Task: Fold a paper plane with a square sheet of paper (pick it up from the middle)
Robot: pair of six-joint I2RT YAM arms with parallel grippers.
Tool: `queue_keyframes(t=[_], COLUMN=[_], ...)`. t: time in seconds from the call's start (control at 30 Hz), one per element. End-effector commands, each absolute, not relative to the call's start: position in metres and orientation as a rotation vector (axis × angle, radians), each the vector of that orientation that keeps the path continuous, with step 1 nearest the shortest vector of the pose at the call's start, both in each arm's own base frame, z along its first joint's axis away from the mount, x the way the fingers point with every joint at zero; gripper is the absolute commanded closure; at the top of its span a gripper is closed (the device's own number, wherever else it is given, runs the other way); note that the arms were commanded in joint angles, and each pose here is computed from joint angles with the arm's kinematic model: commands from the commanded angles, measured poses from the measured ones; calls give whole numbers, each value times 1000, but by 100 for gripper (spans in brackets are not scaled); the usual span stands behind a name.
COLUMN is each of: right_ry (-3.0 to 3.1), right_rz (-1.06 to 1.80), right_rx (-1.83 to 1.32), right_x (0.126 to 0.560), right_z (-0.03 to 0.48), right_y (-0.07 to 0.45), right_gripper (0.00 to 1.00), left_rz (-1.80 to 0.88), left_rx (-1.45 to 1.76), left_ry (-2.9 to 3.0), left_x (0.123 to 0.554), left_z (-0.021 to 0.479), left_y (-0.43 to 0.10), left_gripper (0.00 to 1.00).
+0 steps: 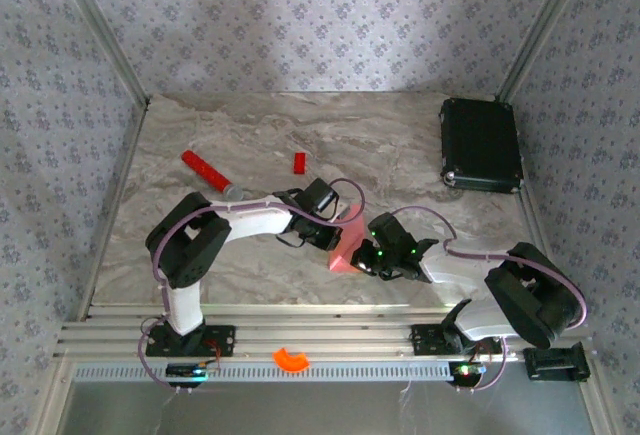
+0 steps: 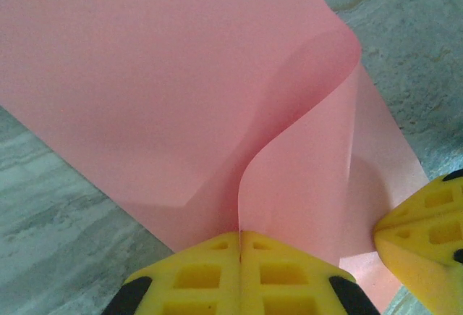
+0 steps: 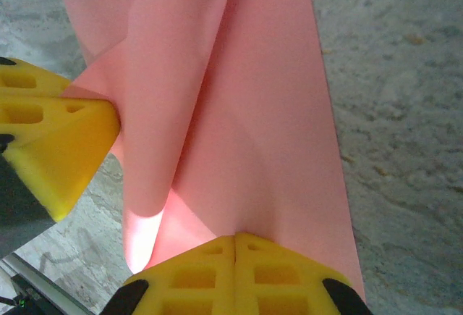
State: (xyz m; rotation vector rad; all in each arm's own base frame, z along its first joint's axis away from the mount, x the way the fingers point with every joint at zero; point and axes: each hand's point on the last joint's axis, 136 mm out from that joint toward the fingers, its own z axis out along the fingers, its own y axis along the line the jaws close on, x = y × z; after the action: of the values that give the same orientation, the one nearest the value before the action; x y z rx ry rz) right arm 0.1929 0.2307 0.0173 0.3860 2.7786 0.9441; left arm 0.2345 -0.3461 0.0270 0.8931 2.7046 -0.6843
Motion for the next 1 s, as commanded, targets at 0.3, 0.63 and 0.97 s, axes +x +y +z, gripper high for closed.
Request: queue_keyframes(t=[0.3, 0.63, 0.97], right_ry=[2891, 2735, 2624], right_rz=[787, 944, 1073], right_rx=[427, 395, 448], right_x=[176, 207, 239], right_z=[-10, 37, 61], right_y=[210, 229, 243], right_gripper=[96, 94, 96], left_rz=[-694, -686, -679], left_rx=[911, 913, 912], left_ry=[2745, 2798, 2815], left_x=[227, 217, 217], left_z=[16, -2, -6], left_y=[-345, -340, -340], left_gripper=[100, 100, 100])
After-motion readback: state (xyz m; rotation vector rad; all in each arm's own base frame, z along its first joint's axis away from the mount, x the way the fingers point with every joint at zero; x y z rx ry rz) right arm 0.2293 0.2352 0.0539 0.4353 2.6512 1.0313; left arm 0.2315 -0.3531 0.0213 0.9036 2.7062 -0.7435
